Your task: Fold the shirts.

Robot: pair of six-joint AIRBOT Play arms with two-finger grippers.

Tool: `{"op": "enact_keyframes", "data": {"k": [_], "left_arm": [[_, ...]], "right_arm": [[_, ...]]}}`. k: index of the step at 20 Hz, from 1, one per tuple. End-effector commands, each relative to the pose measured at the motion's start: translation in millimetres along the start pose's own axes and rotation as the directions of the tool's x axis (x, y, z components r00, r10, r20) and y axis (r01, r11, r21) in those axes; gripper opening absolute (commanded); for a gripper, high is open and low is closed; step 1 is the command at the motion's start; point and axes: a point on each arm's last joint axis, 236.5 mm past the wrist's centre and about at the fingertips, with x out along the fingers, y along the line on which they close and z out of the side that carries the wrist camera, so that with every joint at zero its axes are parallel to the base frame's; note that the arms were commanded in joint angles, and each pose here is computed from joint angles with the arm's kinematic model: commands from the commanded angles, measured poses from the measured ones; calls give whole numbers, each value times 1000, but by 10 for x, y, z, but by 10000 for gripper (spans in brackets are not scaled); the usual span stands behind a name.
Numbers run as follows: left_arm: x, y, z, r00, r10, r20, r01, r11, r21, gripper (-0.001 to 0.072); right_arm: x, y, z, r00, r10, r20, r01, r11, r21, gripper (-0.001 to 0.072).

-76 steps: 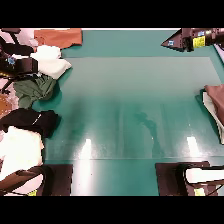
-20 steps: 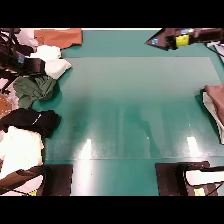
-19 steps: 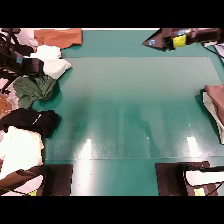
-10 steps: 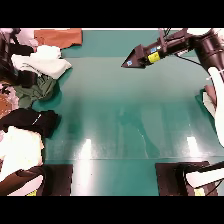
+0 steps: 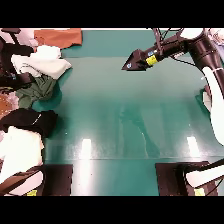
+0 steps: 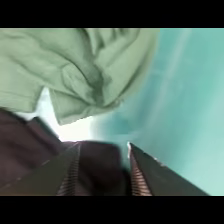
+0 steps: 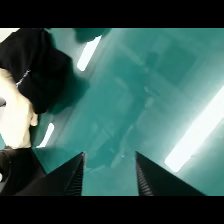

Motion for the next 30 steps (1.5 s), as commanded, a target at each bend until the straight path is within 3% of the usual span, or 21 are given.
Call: {"op": "enact_keyframes", "data": {"k": [1,2,3,6,10,12,14,15,16,17,18,22,25,27,30], "left_arm": [[357,-52,-47,984,-165,-71,158,983,-98,404],[536,-101,-163,974,-184,-133,171,980,-102,550],[698,-120,-273,965,-185,-186,169,981,-98,613],[1099,-190,-437,951,-174,-255,166,985,-52,616],[1397,-120,-263,984,-70,-166,80,996,50,613],[1461,-125,-127,994,-38,-101,47,995,89,583],[1475,-240,-62,996,-52,-66,60,990,127,252],[1474,-298,-44,997,-59,-55,67,988,141,164],[1473,-331,-42,997,-63,-52,70,986,152,113],[1472,-354,-44,997,-66,-52,73,985,158,112],[1471,-357,-57,996,-66,-57,75,985,159,26],[1107,-366,-167,985,-60,-160,86,984,156,23],[163,-587,111,992,-122,-22,124,980,157,23],[-579,-1017,93,960,-275,46,264,950,167,23],[-1534,-1784,101,844,-524,119,481,835,267,23]], "right_arm": [[-17,-188,20,997,-72,8,72,997,-7,406],[-18,-193,47,997,-74,19,74,997,-8,406],[-21,-198,74,997,-75,31,76,997,-7,406],[-56,-238,64,997,-78,26,78,997,1,406],[-76,-255,6,997,-77,2,77,997,6,406],[-75,-244,-35,997,-74,-15,74,997,6,406],[-50,-210,-59,997,-70,-25,70,998,5,406],[-41,-195,-64,997,-66,-27,66,998,4,406],[-13,-161,-77,997,-63,-33,63,998,8,406],[-8,-152,-81,998,-61,-35,62,998,14,406],[15,-115,-104,997,-57,-44,58,998,14,406],[37,-74,-162,996,-52,-68,53,999,7,405],[-56,-97,-74,998,-61,-25,62,998,9,405],[-258,-102,113,994,-80,72,79,997,7,404],[-853,-1,587,935,-114,336,125,992,-11,403]]}}
